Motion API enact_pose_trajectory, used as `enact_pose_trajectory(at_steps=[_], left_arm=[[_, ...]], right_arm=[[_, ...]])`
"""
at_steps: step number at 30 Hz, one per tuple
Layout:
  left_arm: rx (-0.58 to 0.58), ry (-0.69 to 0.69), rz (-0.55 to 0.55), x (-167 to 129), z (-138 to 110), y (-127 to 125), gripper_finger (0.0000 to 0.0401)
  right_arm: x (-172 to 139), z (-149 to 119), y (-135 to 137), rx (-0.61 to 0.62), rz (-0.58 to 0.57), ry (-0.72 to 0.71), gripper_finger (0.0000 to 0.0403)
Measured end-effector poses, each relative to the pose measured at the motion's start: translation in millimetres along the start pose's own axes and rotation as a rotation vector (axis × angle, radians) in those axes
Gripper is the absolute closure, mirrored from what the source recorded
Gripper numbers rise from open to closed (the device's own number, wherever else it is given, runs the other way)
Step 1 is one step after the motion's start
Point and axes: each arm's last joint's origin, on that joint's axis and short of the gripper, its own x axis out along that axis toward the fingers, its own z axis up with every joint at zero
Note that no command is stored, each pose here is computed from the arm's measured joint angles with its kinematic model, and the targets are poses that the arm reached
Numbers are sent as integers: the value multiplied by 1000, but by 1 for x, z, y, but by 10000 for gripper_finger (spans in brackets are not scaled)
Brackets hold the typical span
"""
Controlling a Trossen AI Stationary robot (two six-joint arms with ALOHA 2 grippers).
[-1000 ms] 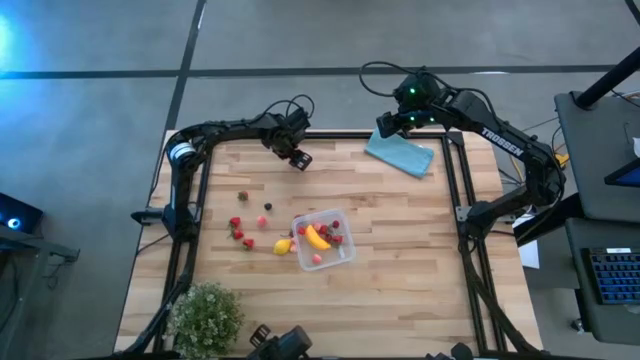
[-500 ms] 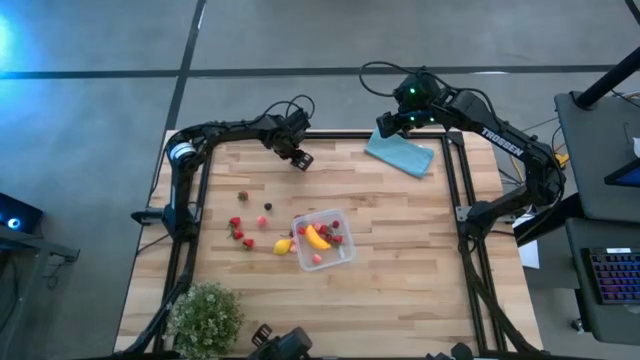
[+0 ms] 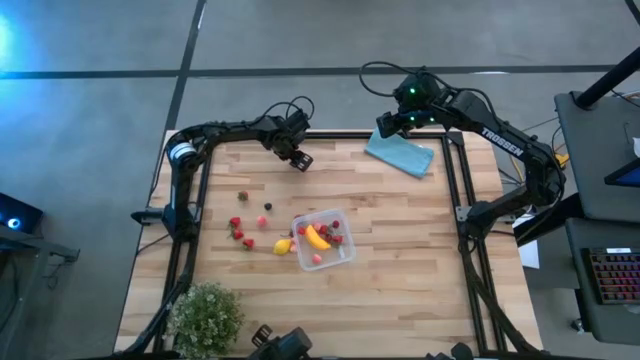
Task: Pick and placing Produce into tupperware
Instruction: Put the pink peach into the transparent bin
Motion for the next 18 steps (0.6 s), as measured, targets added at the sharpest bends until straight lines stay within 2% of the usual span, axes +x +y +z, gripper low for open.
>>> enact_pose_trajectory(at_steps=[7, 14, 18], left_arm=[[4, -1, 0, 0, 0, 0, 288], [5, 1, -2, 0, 0, 0, 293], [13, 22, -8, -13, -3, -4, 293]], right_arm=[[0, 0, 0, 0, 0, 0, 174], [0, 0, 0, 1, 0, 0, 174], [0, 0, 0, 0, 0, 0, 174]])
